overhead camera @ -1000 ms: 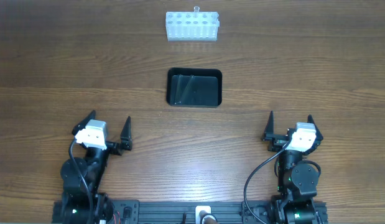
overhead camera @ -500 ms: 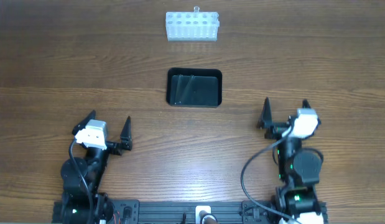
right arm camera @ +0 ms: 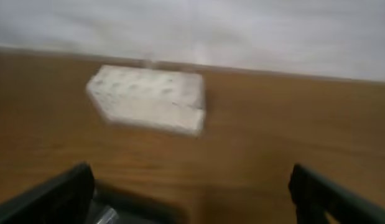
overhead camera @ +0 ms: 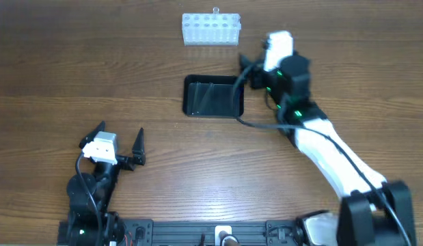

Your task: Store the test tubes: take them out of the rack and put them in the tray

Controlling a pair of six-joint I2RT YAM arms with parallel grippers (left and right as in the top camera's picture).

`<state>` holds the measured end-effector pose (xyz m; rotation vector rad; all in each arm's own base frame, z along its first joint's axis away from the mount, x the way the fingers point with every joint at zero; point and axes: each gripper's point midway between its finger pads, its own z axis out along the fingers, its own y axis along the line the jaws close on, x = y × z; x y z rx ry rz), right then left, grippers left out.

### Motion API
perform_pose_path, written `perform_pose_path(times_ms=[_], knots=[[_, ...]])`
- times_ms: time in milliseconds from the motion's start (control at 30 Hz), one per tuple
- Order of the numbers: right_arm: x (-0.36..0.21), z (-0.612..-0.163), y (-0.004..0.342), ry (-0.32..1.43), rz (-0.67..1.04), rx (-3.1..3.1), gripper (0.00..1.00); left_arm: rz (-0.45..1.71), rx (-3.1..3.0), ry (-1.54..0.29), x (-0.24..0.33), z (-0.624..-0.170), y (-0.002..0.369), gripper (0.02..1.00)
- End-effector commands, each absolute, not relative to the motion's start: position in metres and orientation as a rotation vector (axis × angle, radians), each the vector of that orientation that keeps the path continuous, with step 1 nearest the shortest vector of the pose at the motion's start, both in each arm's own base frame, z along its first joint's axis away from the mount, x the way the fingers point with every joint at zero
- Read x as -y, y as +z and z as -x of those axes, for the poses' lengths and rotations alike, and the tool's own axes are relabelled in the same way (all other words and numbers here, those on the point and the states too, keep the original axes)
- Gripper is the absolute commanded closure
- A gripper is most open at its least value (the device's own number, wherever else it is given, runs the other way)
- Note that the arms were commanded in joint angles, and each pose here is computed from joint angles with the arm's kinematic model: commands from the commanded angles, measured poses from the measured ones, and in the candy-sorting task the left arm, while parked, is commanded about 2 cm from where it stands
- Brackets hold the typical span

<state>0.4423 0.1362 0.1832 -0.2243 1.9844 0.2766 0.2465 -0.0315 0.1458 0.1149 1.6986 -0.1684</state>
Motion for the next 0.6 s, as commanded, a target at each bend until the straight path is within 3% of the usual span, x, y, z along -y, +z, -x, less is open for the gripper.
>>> perform_pose_path(times_ms=[33, 300, 600], knots=[[-0.196, -0.48, 0.182, 0.354, 0.248, -2.048, 0.018, -0.104, -1.7, -0.173, 0.031, -0.246, 0.144, 0.018], [-0.252, -0.53, 0.171, 0.325, 0.244, -2.139, 0.029, -0.104, -1.7, -0.173, 0.031, -0.246, 0.144, 0.018], [-0.253, -0.578, 0.151, 0.185, 0.091, -2.145, 0.029, -0.104, -1.7, -0.173, 0.031, -0.246, 0.144, 0.02]])
